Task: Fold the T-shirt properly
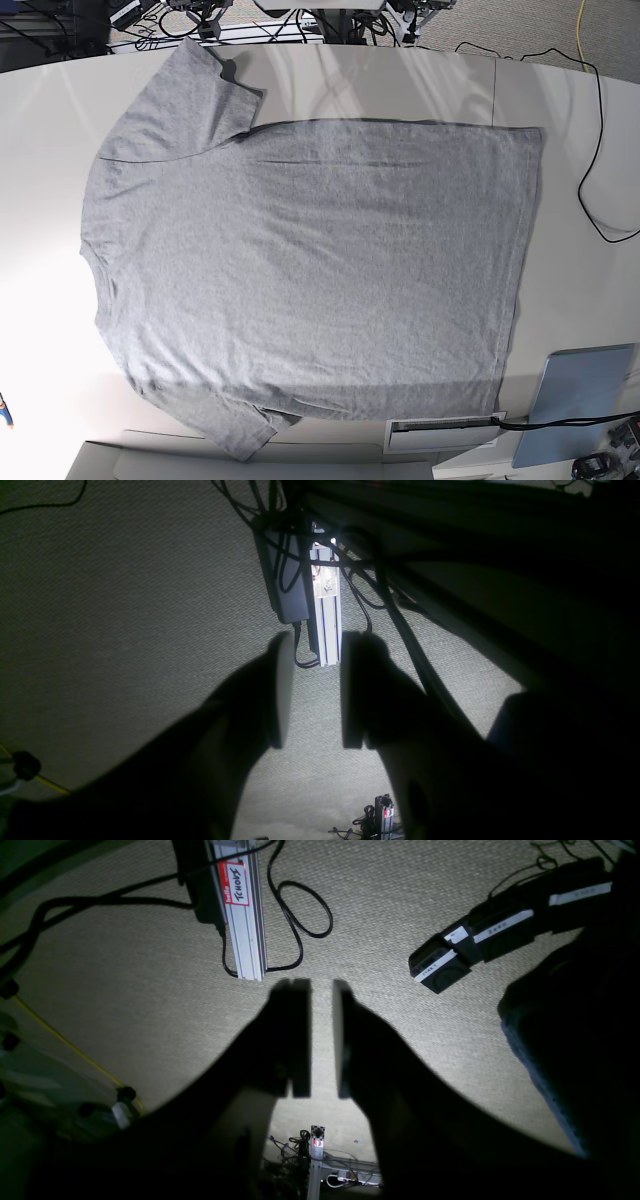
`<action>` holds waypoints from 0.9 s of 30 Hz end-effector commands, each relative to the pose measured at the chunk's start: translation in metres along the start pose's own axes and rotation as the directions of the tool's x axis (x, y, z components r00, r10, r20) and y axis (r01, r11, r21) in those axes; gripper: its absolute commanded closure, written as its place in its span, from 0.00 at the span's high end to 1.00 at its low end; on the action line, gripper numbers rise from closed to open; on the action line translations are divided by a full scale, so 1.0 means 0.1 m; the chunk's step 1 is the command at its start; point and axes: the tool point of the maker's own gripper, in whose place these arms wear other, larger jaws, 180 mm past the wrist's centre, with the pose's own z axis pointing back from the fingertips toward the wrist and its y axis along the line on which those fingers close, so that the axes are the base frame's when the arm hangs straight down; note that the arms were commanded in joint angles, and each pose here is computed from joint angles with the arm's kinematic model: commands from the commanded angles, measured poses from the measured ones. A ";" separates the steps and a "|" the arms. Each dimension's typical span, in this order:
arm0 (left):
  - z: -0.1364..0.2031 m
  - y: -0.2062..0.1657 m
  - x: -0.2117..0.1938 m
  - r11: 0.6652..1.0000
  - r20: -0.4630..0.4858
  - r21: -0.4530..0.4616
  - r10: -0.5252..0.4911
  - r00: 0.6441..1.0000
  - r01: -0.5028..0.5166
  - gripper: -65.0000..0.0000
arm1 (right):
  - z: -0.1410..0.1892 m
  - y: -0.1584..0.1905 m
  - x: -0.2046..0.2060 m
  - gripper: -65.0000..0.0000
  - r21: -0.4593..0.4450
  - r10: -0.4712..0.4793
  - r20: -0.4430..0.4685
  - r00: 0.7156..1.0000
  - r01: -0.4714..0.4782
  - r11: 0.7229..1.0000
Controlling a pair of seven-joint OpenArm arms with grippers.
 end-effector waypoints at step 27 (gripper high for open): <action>0.01 0.00 -0.05 1.000 -0.010 -0.004 -0.009 1.000 0.009 0.28 | 0.02 -0.06 -0.06 0.12 -0.006 -0.002 0.012 1.000 0.002 1.000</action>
